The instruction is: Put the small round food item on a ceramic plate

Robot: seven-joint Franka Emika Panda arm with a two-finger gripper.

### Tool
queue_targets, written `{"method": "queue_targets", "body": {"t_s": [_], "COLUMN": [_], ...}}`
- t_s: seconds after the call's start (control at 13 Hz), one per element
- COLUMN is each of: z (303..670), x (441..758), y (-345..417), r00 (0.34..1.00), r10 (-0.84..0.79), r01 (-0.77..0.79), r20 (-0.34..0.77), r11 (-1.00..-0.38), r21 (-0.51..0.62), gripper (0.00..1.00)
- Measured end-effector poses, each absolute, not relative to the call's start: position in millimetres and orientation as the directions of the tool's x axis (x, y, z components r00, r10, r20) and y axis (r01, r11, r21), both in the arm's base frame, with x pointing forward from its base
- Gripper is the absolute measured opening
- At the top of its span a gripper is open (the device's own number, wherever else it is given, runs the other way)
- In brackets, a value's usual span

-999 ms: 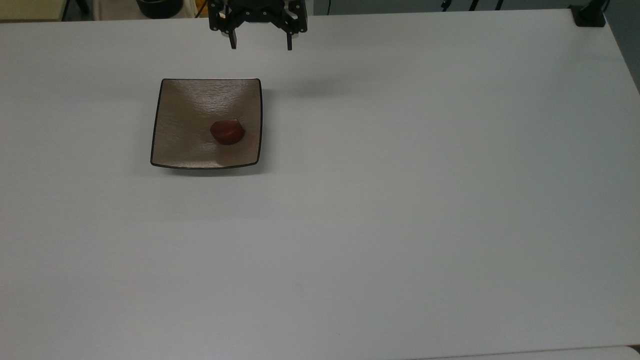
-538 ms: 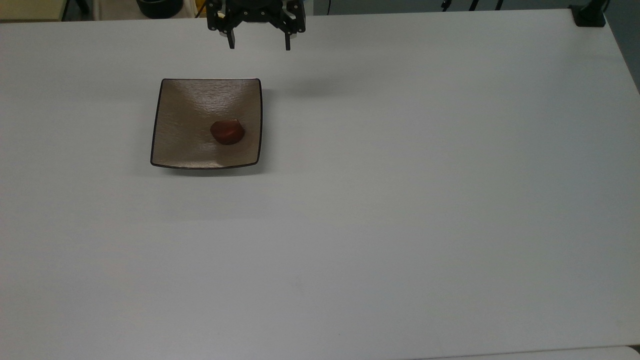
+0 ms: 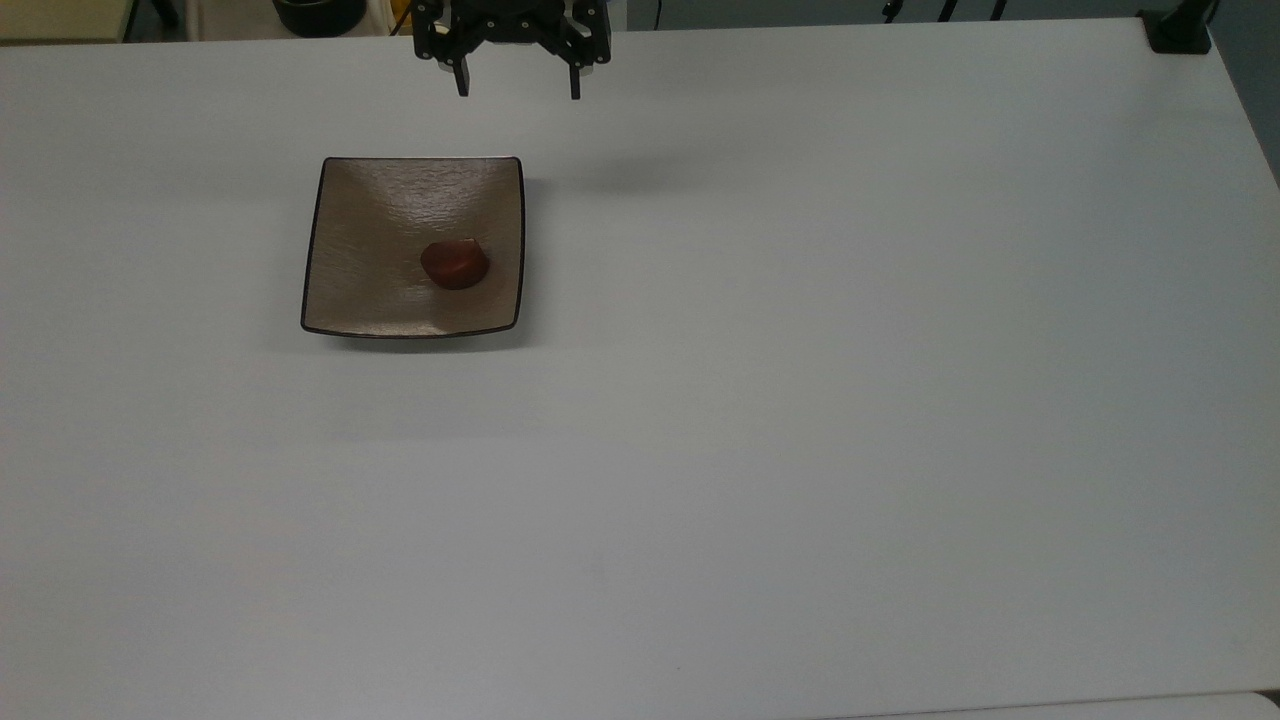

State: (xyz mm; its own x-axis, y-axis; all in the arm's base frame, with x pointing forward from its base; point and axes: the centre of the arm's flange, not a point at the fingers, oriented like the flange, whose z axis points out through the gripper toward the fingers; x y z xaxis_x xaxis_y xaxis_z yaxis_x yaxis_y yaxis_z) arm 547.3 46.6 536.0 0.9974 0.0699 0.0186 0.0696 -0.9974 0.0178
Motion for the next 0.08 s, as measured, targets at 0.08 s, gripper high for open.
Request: {"method": "queue_targets", "body": {"t_s": [0.08], "z": [536.5], "x": [547.1], "y": [46.0], "r00": [0.997], "r10": [0.068], "r01": [0.068], "r20": [0.020], "r11": [-0.998], "r21": [0.018], "gripper": [1.00]}}
